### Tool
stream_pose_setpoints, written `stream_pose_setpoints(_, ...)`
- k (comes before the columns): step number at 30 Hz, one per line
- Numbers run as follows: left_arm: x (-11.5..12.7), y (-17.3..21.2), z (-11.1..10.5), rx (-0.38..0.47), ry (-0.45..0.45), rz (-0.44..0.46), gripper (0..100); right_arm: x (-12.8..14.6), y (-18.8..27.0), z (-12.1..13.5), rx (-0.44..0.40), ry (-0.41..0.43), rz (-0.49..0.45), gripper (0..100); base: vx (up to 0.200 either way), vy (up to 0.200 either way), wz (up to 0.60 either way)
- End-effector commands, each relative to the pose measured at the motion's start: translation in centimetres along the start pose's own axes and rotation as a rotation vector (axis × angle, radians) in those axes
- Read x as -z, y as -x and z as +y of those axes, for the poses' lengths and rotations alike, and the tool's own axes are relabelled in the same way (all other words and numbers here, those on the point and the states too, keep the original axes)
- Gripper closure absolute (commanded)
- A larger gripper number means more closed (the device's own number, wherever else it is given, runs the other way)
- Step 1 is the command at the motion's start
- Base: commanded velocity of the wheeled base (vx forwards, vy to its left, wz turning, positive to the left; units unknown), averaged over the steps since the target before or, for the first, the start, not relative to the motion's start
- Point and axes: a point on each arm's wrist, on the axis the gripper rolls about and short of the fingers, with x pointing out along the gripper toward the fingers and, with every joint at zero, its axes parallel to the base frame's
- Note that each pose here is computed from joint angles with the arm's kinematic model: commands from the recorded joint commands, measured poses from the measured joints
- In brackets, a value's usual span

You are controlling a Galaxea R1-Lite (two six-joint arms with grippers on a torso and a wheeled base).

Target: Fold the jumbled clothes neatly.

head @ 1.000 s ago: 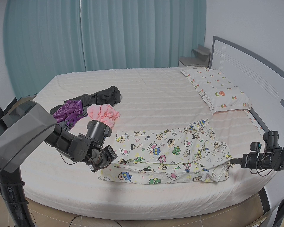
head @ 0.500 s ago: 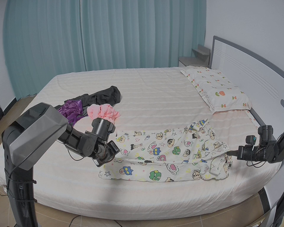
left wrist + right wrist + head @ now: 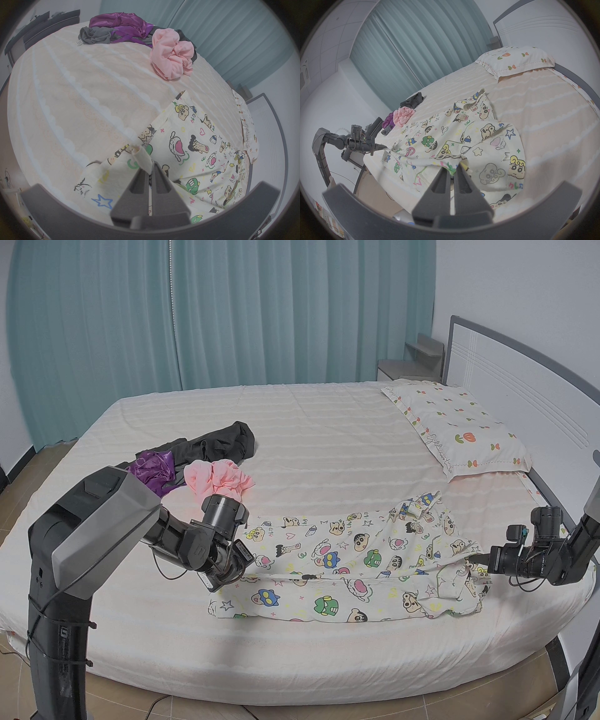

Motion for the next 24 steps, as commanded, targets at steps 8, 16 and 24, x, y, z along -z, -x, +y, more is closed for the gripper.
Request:
stream_pose_setpoints(8,0.4,-1.2,-0.3,-0.003,-0.005,0.002,100,0.4,-3.5,-0.2,0.020,-0.051,-0.030,100,0.000,0.000,0.00)
stream_pose_setpoints(16,-0.1,-1.5,-0.9,0.010,0.036,-0.031,100,1.3,-4.1,-1.0,0.026,-0.103,-0.027,100,0.000,0.000,0.00)
stream_pose_setpoints(24,-0.1,-2.1,-0.9,-0.003,0.036,-0.046,100,2.0,-4.6,-1.6,0.111,-0.122,-0.025,100,0.000,0.000,0.00)
